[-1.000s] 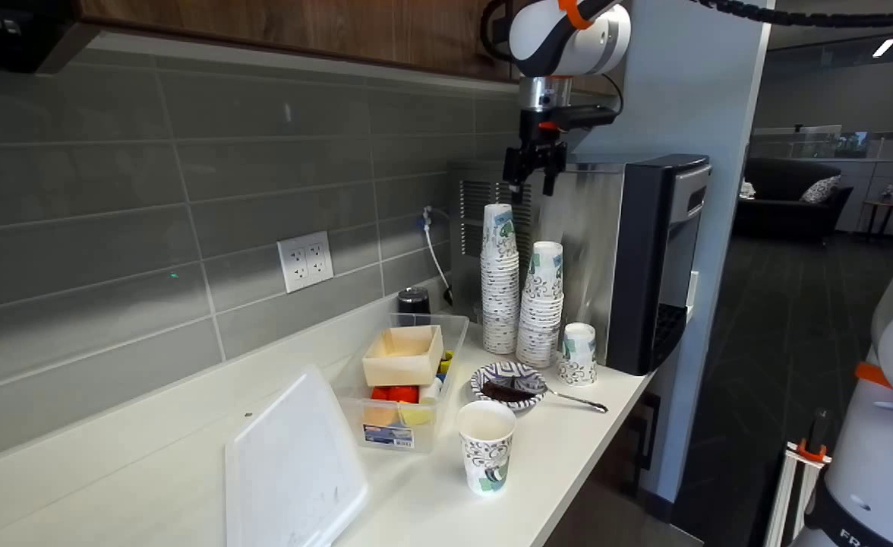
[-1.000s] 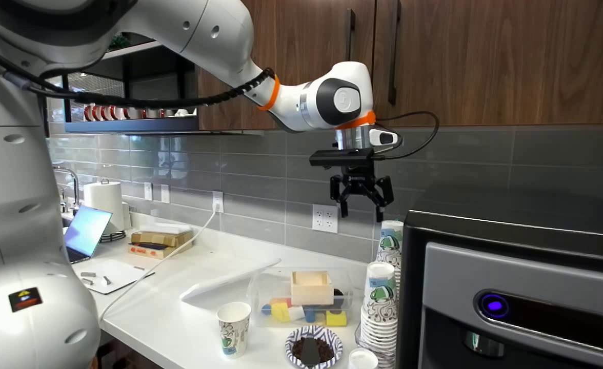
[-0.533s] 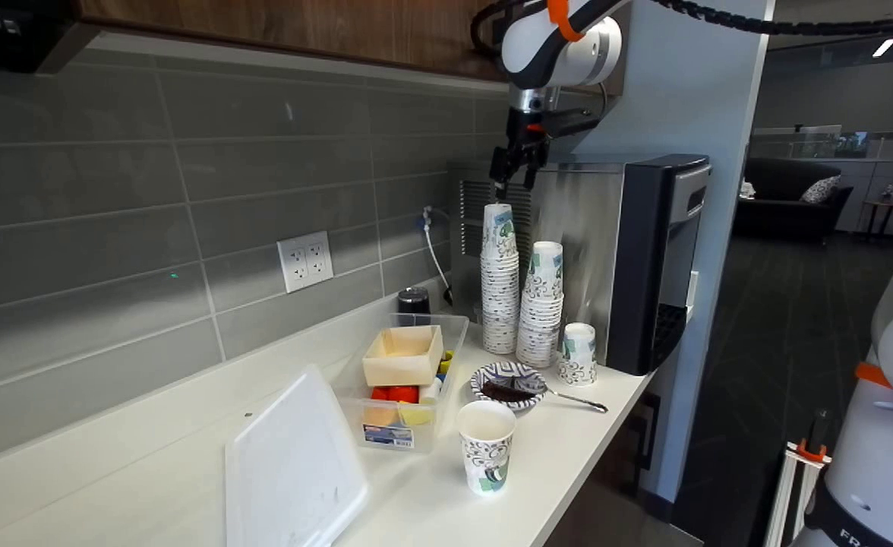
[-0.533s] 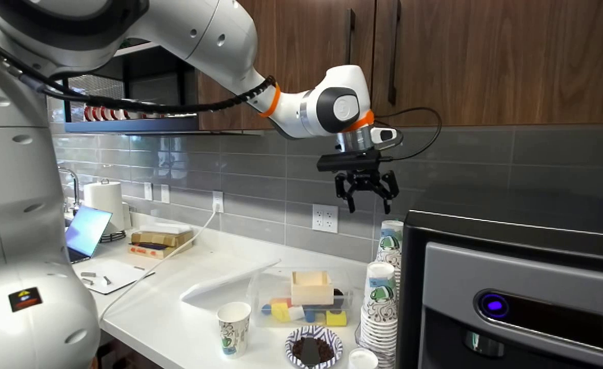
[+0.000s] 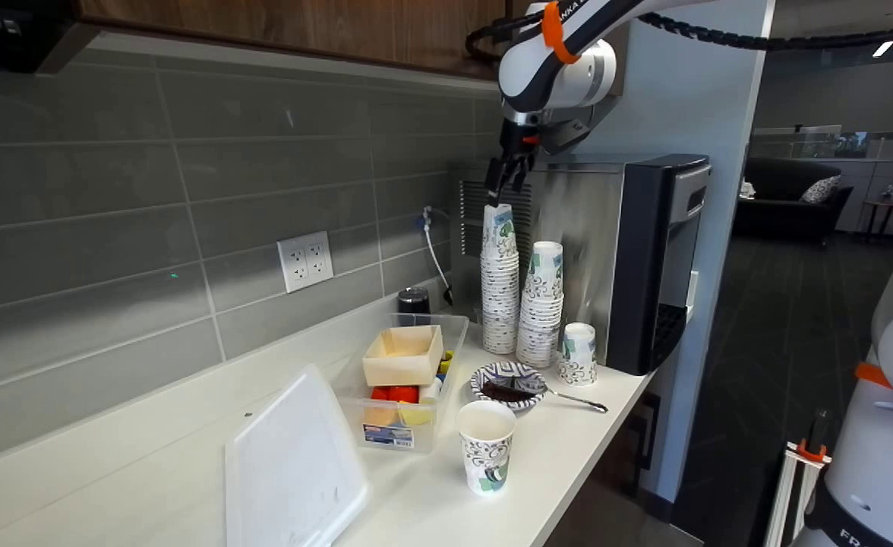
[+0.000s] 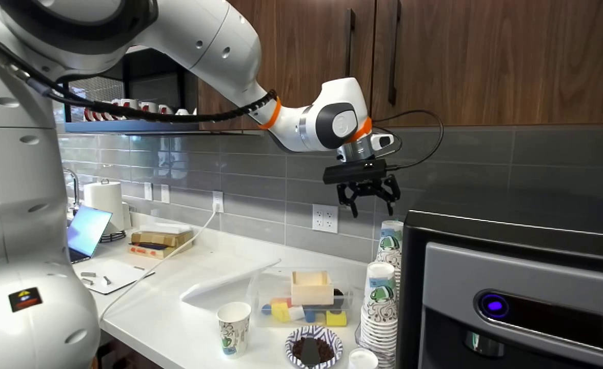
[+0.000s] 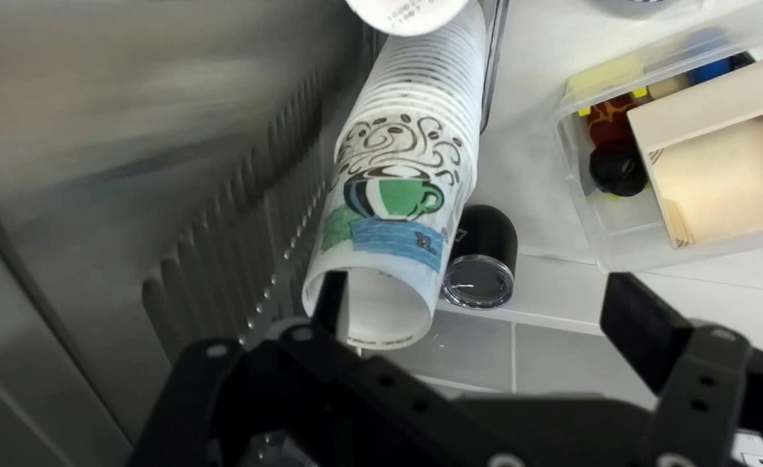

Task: Take two cups off of the biggest stack and put them on the small stack on the right

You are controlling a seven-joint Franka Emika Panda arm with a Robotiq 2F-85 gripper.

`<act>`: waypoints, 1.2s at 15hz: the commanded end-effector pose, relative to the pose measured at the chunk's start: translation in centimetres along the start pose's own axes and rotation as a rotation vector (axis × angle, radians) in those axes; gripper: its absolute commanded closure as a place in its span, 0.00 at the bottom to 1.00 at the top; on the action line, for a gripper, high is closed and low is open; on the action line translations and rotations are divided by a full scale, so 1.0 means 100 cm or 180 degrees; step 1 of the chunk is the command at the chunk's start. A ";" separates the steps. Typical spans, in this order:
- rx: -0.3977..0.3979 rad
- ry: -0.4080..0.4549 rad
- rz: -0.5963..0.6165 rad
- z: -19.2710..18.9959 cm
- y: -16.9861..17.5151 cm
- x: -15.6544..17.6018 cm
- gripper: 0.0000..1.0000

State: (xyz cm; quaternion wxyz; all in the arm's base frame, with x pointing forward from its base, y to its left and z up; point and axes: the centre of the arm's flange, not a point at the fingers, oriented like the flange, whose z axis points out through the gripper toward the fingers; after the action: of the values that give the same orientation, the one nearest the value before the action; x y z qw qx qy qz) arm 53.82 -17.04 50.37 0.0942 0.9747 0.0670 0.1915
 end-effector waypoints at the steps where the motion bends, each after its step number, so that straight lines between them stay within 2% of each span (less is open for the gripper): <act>1: -0.0022 0.0153 -0.0145 0.013 0.003 0.006 0.00; 6: -0.0006 0.0251 -0.0289 0.024 0.004 0.015 0.00; 12: 0.0078 0.0242 -0.0354 0.049 0.006 0.018 0.00; 18: 0.0075 0.0269 -0.0405 0.055 0.006 0.025 0.00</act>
State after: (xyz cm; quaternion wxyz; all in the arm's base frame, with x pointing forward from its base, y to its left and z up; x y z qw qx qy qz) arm 56.52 -17.20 46.46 0.0945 0.9631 0.1289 0.2163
